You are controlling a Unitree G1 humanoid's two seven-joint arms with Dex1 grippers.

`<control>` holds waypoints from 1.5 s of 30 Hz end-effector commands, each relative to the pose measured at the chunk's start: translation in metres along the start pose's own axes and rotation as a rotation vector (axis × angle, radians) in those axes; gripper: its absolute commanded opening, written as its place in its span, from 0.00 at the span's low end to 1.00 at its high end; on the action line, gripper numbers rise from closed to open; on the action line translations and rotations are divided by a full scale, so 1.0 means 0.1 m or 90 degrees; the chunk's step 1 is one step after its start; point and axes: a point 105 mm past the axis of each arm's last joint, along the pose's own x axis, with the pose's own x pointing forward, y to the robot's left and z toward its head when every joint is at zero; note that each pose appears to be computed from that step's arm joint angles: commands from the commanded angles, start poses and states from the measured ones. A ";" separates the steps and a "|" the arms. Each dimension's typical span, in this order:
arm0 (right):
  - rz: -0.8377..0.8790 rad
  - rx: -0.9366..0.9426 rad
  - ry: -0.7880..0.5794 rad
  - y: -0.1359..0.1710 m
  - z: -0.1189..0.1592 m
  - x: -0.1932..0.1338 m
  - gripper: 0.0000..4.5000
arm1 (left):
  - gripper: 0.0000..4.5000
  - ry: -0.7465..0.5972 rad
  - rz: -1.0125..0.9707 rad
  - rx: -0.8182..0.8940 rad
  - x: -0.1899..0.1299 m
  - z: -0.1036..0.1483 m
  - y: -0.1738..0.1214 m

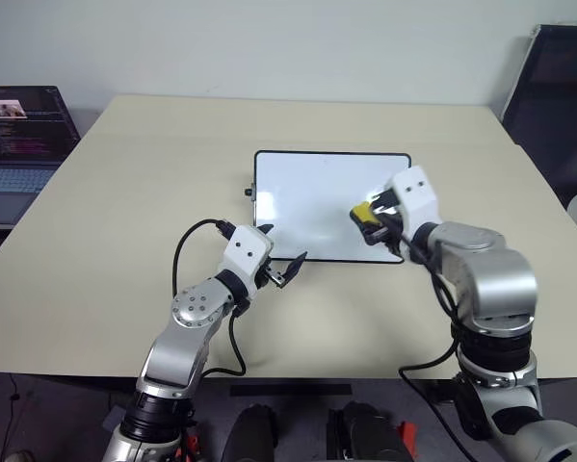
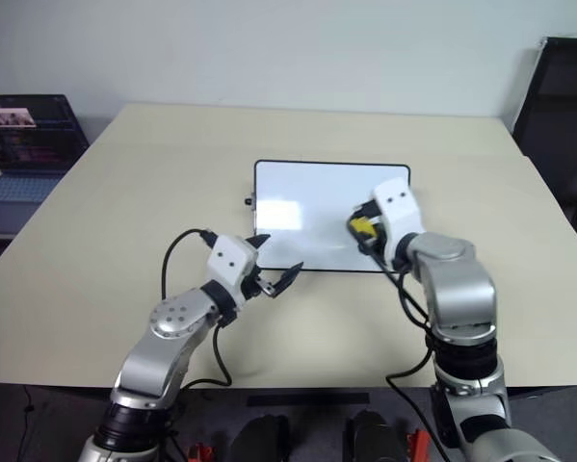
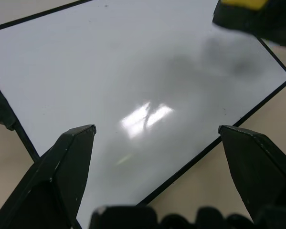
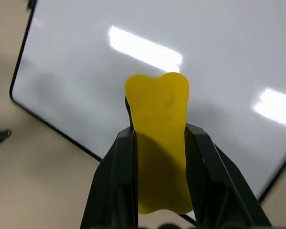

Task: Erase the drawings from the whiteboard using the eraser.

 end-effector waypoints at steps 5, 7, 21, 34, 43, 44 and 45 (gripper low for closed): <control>-0.018 0.108 -0.088 0.05 0.15 -0.07 0.22 | 1.00 -0.045 -0.010 0.010 0.06 0.18 -0.02; -0.011 0.103 -0.091 0.10 0.16 -0.05 0.22 | 1.00 -0.043 -0.011 0.010 0.06 0.18 -0.02; -0.130 0.064 0.013 -0.41 -0.18 -0.20 0.22 | 1.00 -0.108 -0.203 -0.017 0.02 0.35 -0.37; -0.214 0.184 0.076 -0.69 -0.62 -0.30 0.22 | 1.00 -0.116 -0.441 -0.003 -0.03 0.31 -0.53; -0.222 0.155 0.137 -0.87 -0.86 -0.48 0.22 | 1.00 -0.066 -0.514 0.009 -0.12 0.04 -0.46; -0.218 0.151 0.143 -0.88 -0.88 -0.50 0.22 | 1.00 -0.065 -0.517 0.012 -0.13 0.03 -0.44; -0.214 0.147 0.147 -0.89 -0.88 -0.51 0.22 | 1.00 -0.065 -0.519 0.015 -0.14 0.02 -0.43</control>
